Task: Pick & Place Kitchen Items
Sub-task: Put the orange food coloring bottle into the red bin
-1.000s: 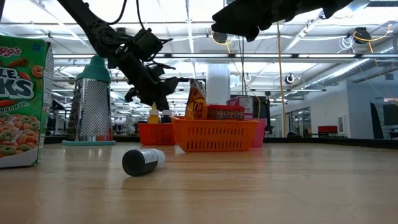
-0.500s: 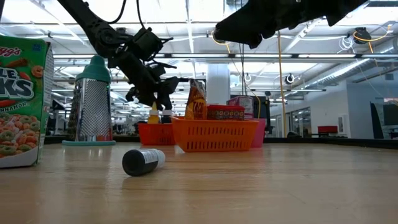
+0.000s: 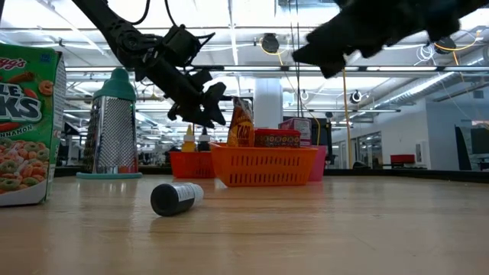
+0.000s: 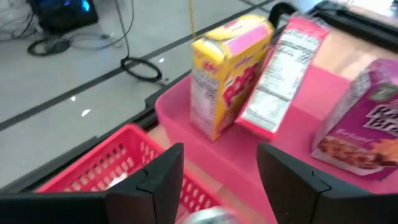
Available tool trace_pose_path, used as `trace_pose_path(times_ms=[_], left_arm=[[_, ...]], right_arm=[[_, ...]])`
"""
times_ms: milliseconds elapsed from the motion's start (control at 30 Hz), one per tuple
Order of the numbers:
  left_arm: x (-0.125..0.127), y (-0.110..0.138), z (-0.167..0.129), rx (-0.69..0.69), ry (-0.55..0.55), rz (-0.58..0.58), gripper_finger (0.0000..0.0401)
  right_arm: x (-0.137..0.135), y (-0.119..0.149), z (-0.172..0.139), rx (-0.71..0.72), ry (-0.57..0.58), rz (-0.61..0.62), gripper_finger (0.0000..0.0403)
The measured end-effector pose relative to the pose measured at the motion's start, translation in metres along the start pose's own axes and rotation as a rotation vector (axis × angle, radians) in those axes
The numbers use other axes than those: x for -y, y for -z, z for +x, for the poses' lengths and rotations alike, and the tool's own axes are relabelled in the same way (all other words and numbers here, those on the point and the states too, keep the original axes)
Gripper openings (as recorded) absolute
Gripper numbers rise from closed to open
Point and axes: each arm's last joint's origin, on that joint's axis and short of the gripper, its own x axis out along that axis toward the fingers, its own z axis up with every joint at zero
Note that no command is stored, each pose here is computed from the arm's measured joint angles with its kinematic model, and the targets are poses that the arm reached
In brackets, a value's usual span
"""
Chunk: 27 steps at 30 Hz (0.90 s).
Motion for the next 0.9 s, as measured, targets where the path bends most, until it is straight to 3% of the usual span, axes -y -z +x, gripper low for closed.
trace_pose_path(times_ms=[300, 433, 733, 900], left_arm=[[0.002, -0.001, 0.000, 0.010, 0.007, 0.012, 0.0194], [0.002, -0.001, 0.000, 0.011, 0.007, 0.012, 0.0199], [0.002, -0.001, 0.000, 0.011, 0.007, 0.011, 0.0201], [0.002, -0.001, 0.000, 0.011, 0.007, 0.011, 0.0194]], right_arm=[[-0.050, 0.024, 0.002, -0.037, -0.168, -0.026, 0.0171], [-0.070, 0.039, 0.012, -0.049, -0.167, -0.014, 0.0171], [-0.107, 0.063, 0.025, -0.014, -0.280, 0.050, 0.0171], [-0.121, 0.077, 0.029, -0.003, -0.268, 0.054, 0.0171]])
